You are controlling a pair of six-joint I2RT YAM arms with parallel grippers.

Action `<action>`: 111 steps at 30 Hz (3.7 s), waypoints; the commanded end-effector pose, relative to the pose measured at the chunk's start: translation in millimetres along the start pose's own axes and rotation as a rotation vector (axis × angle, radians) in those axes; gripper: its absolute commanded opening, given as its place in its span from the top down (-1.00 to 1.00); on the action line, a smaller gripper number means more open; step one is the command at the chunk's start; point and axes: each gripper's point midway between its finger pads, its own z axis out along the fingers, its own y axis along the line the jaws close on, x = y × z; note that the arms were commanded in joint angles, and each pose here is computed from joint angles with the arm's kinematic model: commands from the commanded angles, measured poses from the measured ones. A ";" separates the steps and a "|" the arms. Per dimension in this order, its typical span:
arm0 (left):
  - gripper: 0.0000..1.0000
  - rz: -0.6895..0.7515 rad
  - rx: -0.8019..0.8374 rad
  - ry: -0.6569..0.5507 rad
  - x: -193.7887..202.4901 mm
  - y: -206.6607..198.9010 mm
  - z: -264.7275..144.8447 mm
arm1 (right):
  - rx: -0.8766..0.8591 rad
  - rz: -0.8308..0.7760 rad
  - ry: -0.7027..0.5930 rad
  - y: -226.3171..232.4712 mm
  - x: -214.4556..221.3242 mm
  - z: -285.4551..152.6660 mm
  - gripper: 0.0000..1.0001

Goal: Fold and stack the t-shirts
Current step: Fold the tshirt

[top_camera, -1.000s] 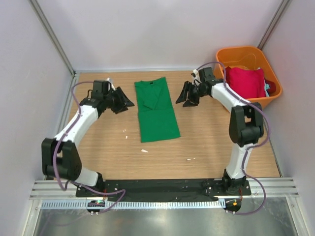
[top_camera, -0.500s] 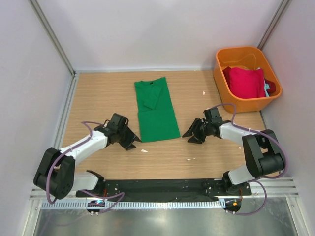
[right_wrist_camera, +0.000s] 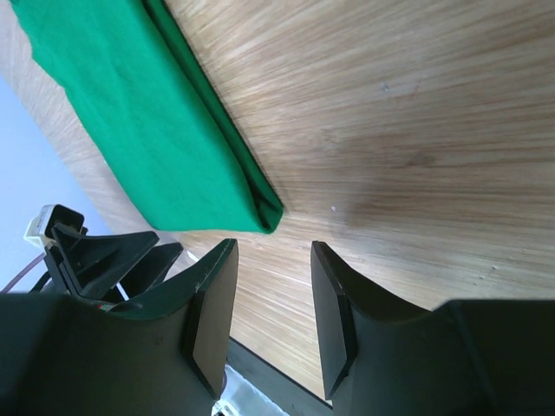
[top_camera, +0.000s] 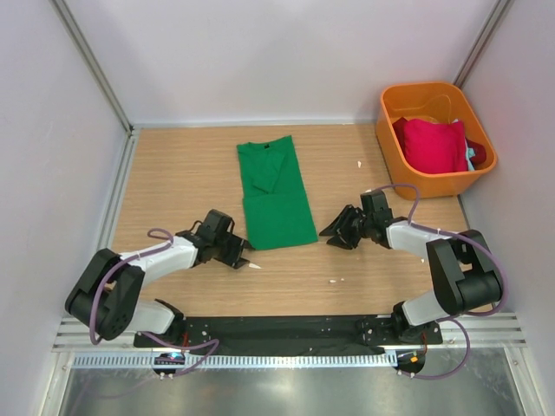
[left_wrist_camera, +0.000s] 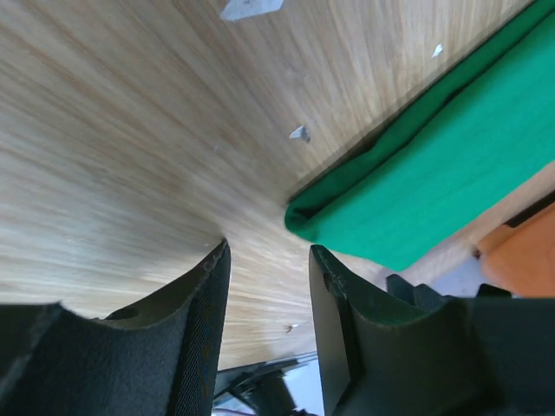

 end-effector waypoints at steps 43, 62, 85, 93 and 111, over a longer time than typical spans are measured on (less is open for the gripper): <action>0.59 -0.202 -0.018 -0.152 -32.4 44.6 37.1 | 0.033 0.100 -0.009 -28.0 12.3 37.6 0.13; 1.00 0.182 -0.047 -0.181 -29.2 26.6 -12.9 | 0.019 -0.139 0.062 2.4 51.3 24.5 0.97; 1.00 0.297 -0.021 -0.048 22.7 122.0 -108.5 | 0.047 -0.393 0.175 -31.9 192.7 -57.9 0.97; 1.00 0.490 0.006 -0.199 15.0 59.1 -151.2 | 0.002 -0.420 0.126 24.3 174.8 -81.4 0.98; 1.00 0.651 0.068 -0.098 -27.8 -117.2 -119.8 | -0.044 -0.426 0.198 133.9 68.3 -66.8 0.97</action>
